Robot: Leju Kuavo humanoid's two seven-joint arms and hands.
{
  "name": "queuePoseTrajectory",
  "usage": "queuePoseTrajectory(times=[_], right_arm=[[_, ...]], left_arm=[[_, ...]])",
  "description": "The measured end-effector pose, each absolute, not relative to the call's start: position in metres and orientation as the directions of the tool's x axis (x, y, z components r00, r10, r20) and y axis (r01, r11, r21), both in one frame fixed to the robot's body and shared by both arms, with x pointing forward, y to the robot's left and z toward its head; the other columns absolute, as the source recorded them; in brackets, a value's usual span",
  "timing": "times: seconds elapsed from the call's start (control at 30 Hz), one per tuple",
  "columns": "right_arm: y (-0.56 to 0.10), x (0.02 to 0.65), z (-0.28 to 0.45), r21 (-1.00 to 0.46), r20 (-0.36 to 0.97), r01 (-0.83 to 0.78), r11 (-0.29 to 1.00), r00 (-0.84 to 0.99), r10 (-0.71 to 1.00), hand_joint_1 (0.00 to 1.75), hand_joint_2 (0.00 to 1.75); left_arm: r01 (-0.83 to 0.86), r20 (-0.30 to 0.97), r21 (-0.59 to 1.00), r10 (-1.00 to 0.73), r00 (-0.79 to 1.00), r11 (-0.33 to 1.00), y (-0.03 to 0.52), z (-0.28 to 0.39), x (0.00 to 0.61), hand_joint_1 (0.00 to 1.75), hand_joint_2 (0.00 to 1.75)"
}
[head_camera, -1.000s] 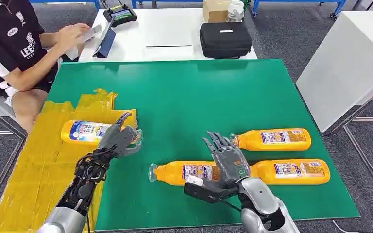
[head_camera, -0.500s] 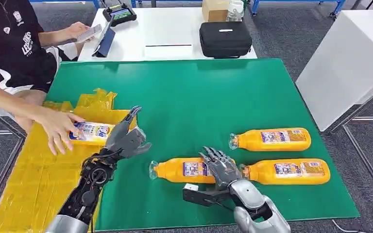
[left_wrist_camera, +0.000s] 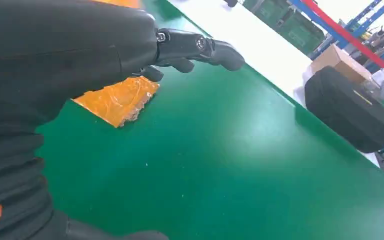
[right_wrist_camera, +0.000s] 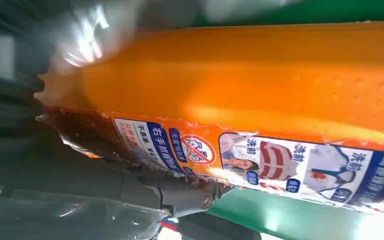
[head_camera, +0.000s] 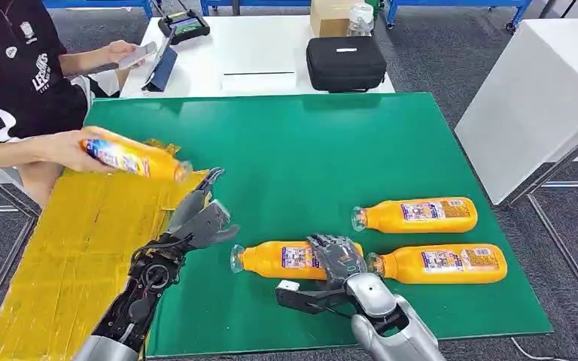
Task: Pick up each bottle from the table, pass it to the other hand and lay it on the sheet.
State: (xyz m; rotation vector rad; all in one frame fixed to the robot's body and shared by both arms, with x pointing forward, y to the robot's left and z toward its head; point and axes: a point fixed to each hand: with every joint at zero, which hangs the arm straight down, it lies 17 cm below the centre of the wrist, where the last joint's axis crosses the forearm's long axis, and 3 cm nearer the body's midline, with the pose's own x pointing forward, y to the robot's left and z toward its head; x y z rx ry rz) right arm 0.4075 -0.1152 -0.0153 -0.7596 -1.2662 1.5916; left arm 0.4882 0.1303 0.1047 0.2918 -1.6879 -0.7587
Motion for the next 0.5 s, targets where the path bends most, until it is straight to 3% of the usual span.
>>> queuePoseTrajectory(times=[0.13, 0.23, 0.37, 0.5], right_arm=[[-0.113, 0.409, -0.007, -0.966, 0.11, -0.258, 0.014, -0.363, 0.925, 1.75, 1.75], [-0.109, 0.409, 0.008, -0.966, 0.198, -0.226, 0.122, -0.35, 0.916, 1.75, 1.75], [-0.106, 0.408, 0.057, -0.883, 0.466, -0.119, 0.453, -0.323, 0.823, 1.75, 1.75], [-0.123, 0.417, 0.112, -0.724, 0.647, 0.014, 0.69, -0.335, 0.685, 1.75, 1.75]], left_arm=[[0.213, 0.79, 0.608, -0.555, -0.262, 0.765, 0.129, 0.102, 0.485, 0.0, 1.75], [0.264, 0.849, 0.52, -0.455, -0.269, 0.813, 0.12, 0.107, 0.476, 0.0, 1.75], [0.358, 0.951, 0.256, -0.167, -0.262, 0.898, 0.109, 0.128, 0.454, 0.0, 1.75], [0.402, 0.97, 0.071, 0.031, -0.242, 0.913, 0.107, 0.15, 0.441, 0.0, 1.75]])
